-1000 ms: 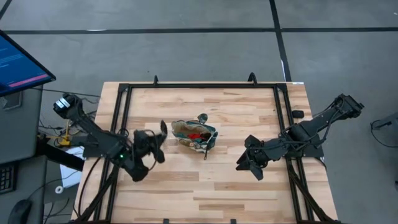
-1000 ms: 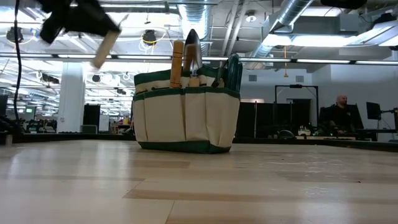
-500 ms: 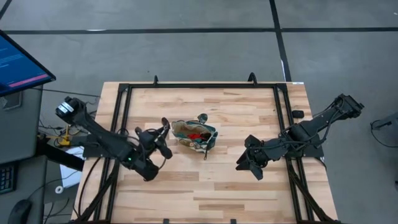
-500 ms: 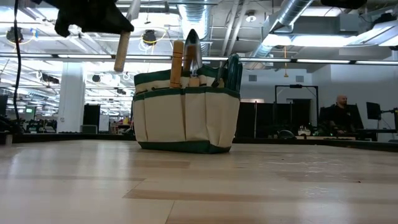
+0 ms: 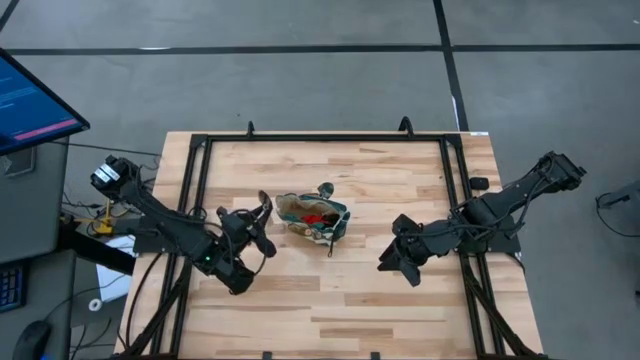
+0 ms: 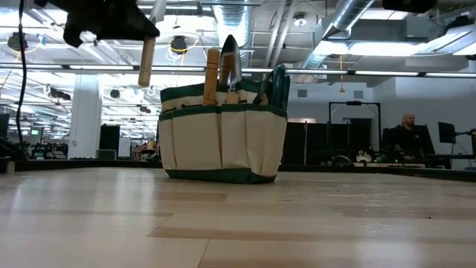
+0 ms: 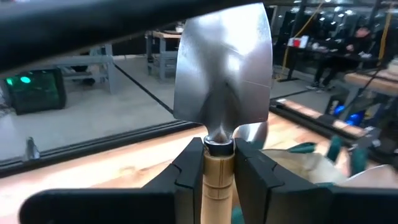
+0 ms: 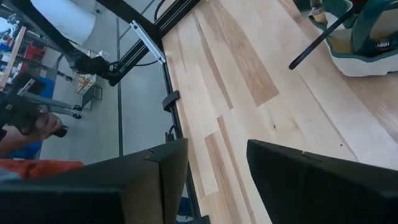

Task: Pick & Place Garden tools in Gardening bag
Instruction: Put the brown trowel into the gardening bag

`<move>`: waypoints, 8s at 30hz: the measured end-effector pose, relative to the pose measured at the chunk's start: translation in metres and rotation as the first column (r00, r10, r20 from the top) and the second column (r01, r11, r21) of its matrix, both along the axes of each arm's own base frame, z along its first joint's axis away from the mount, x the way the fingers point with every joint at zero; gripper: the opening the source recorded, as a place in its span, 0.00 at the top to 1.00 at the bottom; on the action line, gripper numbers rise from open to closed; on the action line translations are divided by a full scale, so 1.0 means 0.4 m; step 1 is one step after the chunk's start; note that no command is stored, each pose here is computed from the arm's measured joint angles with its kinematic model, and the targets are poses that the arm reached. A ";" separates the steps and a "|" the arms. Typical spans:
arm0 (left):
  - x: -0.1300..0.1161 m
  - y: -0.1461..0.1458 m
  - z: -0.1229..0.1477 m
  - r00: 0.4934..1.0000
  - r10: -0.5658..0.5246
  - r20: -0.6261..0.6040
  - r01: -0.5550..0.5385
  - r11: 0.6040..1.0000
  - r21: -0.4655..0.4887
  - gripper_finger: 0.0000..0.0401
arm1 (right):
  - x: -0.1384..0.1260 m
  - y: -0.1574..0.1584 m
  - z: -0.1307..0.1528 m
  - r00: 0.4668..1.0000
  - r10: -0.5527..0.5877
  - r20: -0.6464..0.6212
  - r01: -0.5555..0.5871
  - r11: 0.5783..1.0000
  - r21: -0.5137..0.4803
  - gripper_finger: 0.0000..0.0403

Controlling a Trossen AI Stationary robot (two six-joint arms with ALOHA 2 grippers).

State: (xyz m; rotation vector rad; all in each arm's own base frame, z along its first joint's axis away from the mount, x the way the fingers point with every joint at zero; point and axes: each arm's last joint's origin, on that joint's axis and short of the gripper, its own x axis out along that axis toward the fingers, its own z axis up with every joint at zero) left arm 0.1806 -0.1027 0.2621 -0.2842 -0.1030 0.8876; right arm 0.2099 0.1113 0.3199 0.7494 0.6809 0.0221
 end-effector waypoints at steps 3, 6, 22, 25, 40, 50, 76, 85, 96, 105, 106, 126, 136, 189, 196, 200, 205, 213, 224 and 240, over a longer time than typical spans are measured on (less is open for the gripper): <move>-0.014 -0.004 0.013 0.999 -0.028 0.022 0.029 0.999 -0.025 0.85 | 0.000 0.000 0.000 1.000 0.001 0.001 -0.001 1.000 -0.002 0.61; -0.031 -0.003 0.031 0.997 -0.056 0.048 0.059 0.997 -0.055 0.85 | 0.000 0.000 0.000 1.000 0.012 0.005 -0.012 1.000 -0.017 0.61; -0.081 0.098 0.208 0.902 -0.404 -0.150 0.424 0.895 0.142 0.85 | 0.006 -0.013 0.000 1.000 -0.012 0.015 0.013 0.999 -0.046 0.61; -0.100 0.135 0.202 0.891 -0.437 -0.123 0.453 0.874 0.177 0.85 | 0.007 -0.015 0.000 1.000 -0.016 0.016 0.017 0.999 -0.046 0.61; -0.156 0.256 -0.012 0.899 -0.436 0.042 0.409 0.870 0.275 0.85 | 0.008 -0.015 0.001 0.999 -0.032 0.011 0.032 0.999 -0.023 0.61; -0.141 0.297 -0.115 0.920 -0.372 0.120 0.328 0.902 0.280 0.85 | 0.012 -0.023 0.002 0.998 -0.066 0.008 0.066 0.998 0.008 0.61; -0.051 0.319 -0.160 0.838 -0.521 0.164 0.481 0.846 0.230 0.84 | 0.028 -0.057 0.002 0.992 -0.126 0.008 0.126 0.992 0.011 0.61; -0.044 0.316 -0.164 0.806 -0.562 0.188 0.524 0.824 0.215 0.84 | 0.027 -0.056 0.002 0.993 -0.120 0.010 0.120 0.993 0.003 0.61; -0.017 0.319 -0.210 0.816 -0.570 0.098 0.555 0.819 0.142 0.84 | 0.027 -0.057 0.002 0.993 -0.118 0.011 0.118 0.993 -0.003 0.61; -0.013 0.316 -0.218 0.796 -0.601 0.074 0.588 0.797 0.138 0.83 | 0.027 -0.057 0.001 0.993 -0.118 0.007 0.118 0.993 -0.006 0.61; -0.013 0.315 -0.218 0.786 -0.614 0.072 0.601 0.786 0.140 0.83 | 0.027 -0.057 0.000 0.993 -0.118 0.005 0.118 0.993 -0.008 0.61; -0.012 0.317 -0.222 0.608 -0.793 0.037 0.780 0.606 0.155 0.81 | 0.029 -0.069 -0.002 0.991 -0.135 -0.006 0.135 0.991 -0.016 0.61; -0.012 0.315 -0.223 0.590 -0.806 0.045 0.795 0.589 0.145 0.76 | 0.027 -0.069 -0.004 0.991 -0.135 -0.017 0.134 0.991 -0.021 0.61; -0.020 0.299 -0.210 0.394 -0.900 0.188 0.910 0.411 0.060 0.35 | 0.027 -0.068 -0.004 0.996 -0.087 -0.009 0.086 0.995 -0.049 0.61; -0.020 0.300 -0.210 0.411 -0.892 0.190 0.902 0.428 0.058 0.34 | 0.027 -0.068 -0.004 0.996 -0.087 -0.009 0.086 0.995 -0.050 0.61; -0.018 0.303 -0.216 0.447 -0.882 0.151 0.886 0.459 0.062 0.34 | 0.027 -0.068 -0.004 0.996 -0.087 -0.009 0.086 0.995 -0.050 0.61; -0.019 0.310 -0.219 0.470 -0.873 0.133 0.875 0.480 0.058 0.34 | 0.027 -0.068 -0.004 0.996 -0.086 -0.009 0.086 0.995 -0.050 0.61; -0.023 0.338 -0.220 0.514 -0.847 0.134 0.850 0.524 0.055 0.34 | 0.027 -0.067 -0.004 0.996 -0.086 -0.010 0.085 0.995 -0.050 0.61; -0.024 0.337 -0.222 0.484 -0.867 0.123 0.869 0.492 0.050 0.34 | 0.027 -0.067 -0.004 0.998 -0.066 -0.003 0.065 0.995 -0.073 0.61; -0.024 0.336 -0.230 0.472 -0.876 0.101 0.879 0.477 0.026 0.34 | 0.027 -0.068 -0.004 0.998 -0.057 0.002 0.057 0.994 -0.091 0.61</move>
